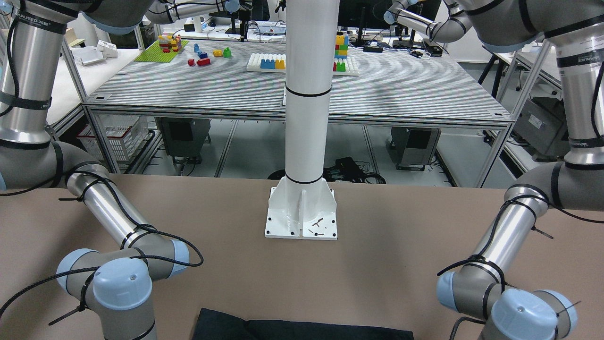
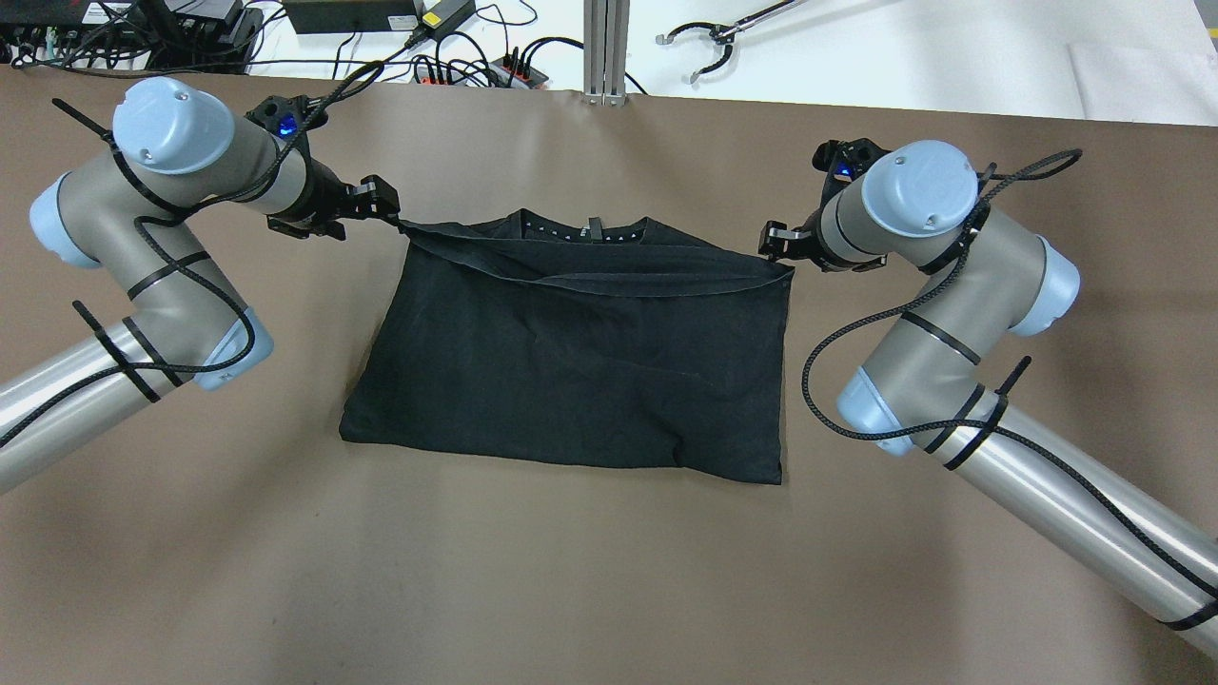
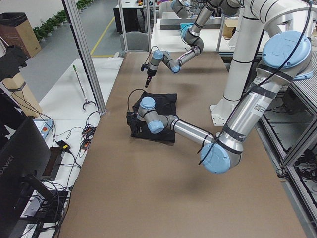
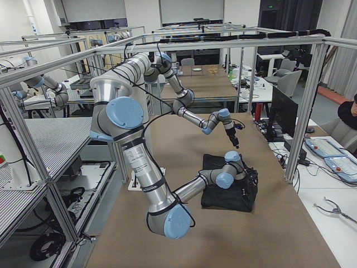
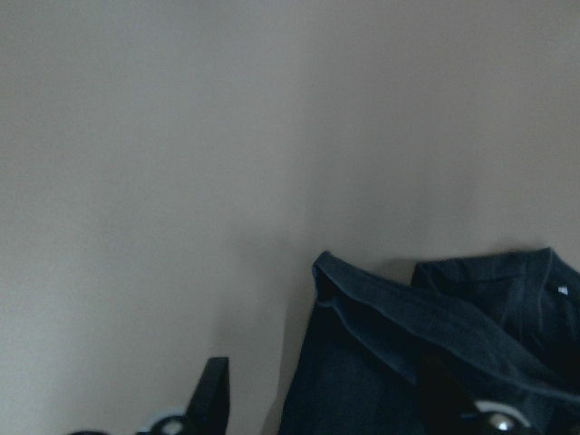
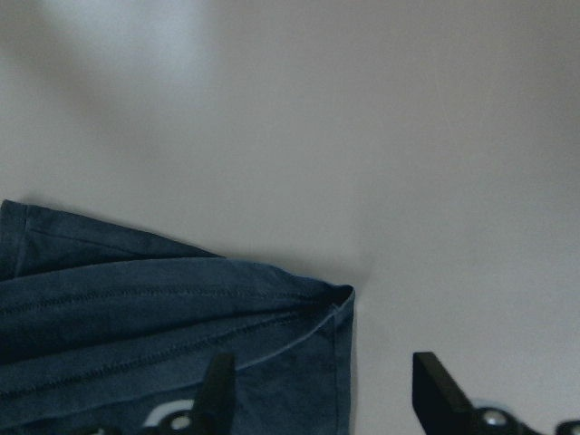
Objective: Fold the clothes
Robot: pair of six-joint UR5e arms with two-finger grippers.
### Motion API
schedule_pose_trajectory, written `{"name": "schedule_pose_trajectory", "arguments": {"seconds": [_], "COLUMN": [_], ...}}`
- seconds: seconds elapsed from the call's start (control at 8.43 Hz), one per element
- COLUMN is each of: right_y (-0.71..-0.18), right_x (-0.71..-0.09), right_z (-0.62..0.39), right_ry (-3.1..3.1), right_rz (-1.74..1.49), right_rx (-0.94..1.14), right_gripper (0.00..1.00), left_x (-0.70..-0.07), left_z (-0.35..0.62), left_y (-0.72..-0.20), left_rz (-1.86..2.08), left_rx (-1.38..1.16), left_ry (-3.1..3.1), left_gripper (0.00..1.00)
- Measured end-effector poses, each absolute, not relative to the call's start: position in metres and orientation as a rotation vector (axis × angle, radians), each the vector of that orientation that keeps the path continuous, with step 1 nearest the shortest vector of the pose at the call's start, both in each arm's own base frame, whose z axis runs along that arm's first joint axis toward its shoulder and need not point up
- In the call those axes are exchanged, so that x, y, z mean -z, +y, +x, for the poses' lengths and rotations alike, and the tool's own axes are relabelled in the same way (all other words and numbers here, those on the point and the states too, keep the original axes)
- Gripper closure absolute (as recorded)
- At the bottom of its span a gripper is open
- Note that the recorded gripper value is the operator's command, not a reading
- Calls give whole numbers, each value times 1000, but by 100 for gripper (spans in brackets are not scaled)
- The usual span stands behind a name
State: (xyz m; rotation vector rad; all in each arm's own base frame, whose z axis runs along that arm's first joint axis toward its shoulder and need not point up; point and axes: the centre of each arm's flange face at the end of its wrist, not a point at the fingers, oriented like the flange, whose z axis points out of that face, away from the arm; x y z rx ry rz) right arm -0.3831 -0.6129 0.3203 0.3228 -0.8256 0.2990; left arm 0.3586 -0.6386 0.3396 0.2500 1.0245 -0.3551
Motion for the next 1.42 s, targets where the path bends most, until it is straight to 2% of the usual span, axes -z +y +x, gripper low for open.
{"name": "schedule_pose_trajectory", "arguments": {"seconds": [0.24, 0.47, 0.59, 0.71, 0.83, 0.95, 1.07, 1.42], "right_y": [-602, -598, -597, -597, -597, -597, -597, -597], "right_x": [-328, -330, -331, -331, -331, -332, -332, -332], "right_z": [-373, -372, -372, -372, -372, -372, -372, -372], "right_ry": [-839, -841, -841, -841, -841, -841, -841, -840], "right_rz": [312, 308, 307, 308, 308, 307, 308, 308], "right_rx": [-263, -255, -254, -253, -253, -253, -252, -253], "right_gripper": [6, 6, 6, 6, 6, 6, 6, 6], "left_x": [-353, -379, -395, -410, -418, -422, -423, -405], "left_z": [356, 374, 387, 401, 412, 418, 423, 426], "left_y": [-590, -515, -485, -461, -447, -439, -437, -437], "left_rz": [216, 178, 167, 167, 168, 167, 164, 151], "left_rx": [242, 140, 103, 79, 62, 51, 49, 87], "left_ry": [1061, 1078, 1078, 1074, 1072, 1070, 1070, 1105], "left_gripper": [5, 6, 11, 26, 54, 91, 100, 100]}}
